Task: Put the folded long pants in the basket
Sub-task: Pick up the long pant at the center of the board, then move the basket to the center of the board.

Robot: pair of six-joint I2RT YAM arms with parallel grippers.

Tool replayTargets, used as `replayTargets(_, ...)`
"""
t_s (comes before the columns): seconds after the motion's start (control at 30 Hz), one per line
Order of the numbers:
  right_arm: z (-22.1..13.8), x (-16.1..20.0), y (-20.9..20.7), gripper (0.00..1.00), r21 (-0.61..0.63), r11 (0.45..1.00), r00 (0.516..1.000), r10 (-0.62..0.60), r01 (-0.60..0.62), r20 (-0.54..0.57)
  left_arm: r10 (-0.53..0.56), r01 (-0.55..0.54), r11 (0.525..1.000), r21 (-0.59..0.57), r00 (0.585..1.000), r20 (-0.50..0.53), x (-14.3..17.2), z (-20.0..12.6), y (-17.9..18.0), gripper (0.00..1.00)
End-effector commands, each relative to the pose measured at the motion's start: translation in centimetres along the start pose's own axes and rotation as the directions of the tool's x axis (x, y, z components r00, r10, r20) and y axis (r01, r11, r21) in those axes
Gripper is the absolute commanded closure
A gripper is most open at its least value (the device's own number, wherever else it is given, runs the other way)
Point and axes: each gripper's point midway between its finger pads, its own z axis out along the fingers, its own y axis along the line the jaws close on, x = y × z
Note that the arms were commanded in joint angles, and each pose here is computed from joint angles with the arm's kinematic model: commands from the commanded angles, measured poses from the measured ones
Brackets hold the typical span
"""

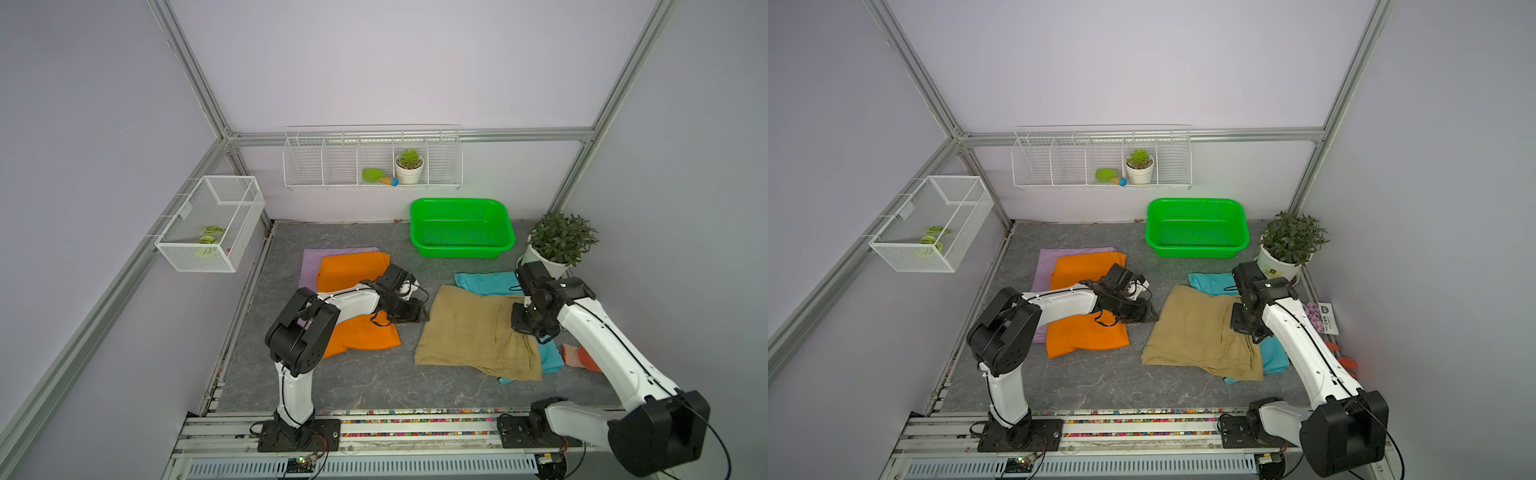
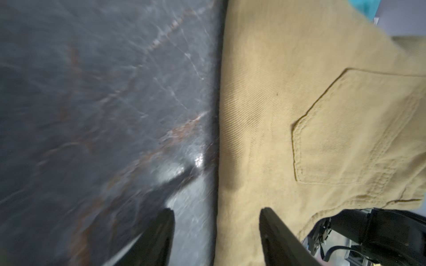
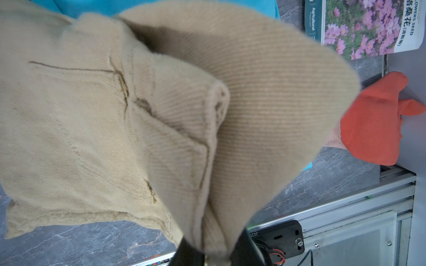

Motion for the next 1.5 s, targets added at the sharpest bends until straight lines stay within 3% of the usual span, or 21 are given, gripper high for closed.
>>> replayTargets(0.0,-0.1,-0.6,0.2,1.0,-0.026,1.0,0.999,0.012,-0.01,0.048,0.019,-0.021,0.999,0.046,0.999,0.033,-2.1,1.0,-1.9,0.46)
replayTargets(0.2,-0.1,-0.4,0.4,1.0,-0.043,0.999,0.999,0.011,-0.01,0.046,0.001,-0.002,1.0,0.016,1.0,0.028,-2.4,2.6,-1.5,0.65)
replayTargets(0.4,-0.2,-0.4,0.7,1.0,-0.062,0.998,0.999,0.011,-0.008,0.043,0.047,-0.045,0.999,-0.026,0.993,0.107,-4.0,1.2,-2.0,0.98)
replayTargets(0.43,-0.3,-0.5,0.8,1.0,-0.067,0.998,0.999,0.011,-0.008,0.045,0.056,-0.054,0.998,-0.02,0.992,0.115,-4.2,0.9,-2.3,1.0)
replayTargets(0.53,-0.7,-0.7,1.0,1.0,-0.076,0.997,0.999,0.007,-0.004,0.039,0.08,-0.076,0.997,-0.034,0.985,0.151,-4.9,-0.2,-3.0,1.0)
replayTargets(0.67,-2.3,-1.5,1.5,1.0,-0.109,0.994,0.998,0.009,-0.001,0.07,0.153,-0.138,0.987,-0.077,0.955,0.255,-6.7,-4.4,-5.2,1.0)
replayTargets(0.87,-7.3,-5.5,3.4,1.0,-0.254,0.967,0.959,0.053,0.021,0.278,0.268,-0.221,0.962,-0.162,0.884,0.383,-9.5,-11.2,-9.0,1.0)
replayTargets(1.0,-9.7,-9.4,4.4,1.0,-0.294,0.956,0.916,0.107,0.013,0.387,0.28,-0.18,0.954,-0.239,0.821,0.498,-12.8,-14.8,-9.6,1.0)
replayTargets(1.13,-10.4,-13.5,6.1,1.0,-0.301,0.953,0.9,0.114,0.02,0.421,0.26,-0.152,0.96,-0.235,0.797,0.545,-16.6,-16.3,-9.6,1.0)
replayTargets(1.33,-11.3,-20.9,8.6,1.0,-0.292,0.954,0.823,0.113,0.066,0.557,0.237,-0.12,0.966,-0.229,0.761,0.604,-22.0,-17.2,-9.2,1.0)
replayTargets(1.47,-10.4,-25.5,8.0,1.0,-0.239,0.971,0.79,0.144,0.004,0.596,0.221,-0.108,0.971,-0.213,0.747,0.627,-24.4,-16.5,-8.7,1.0)
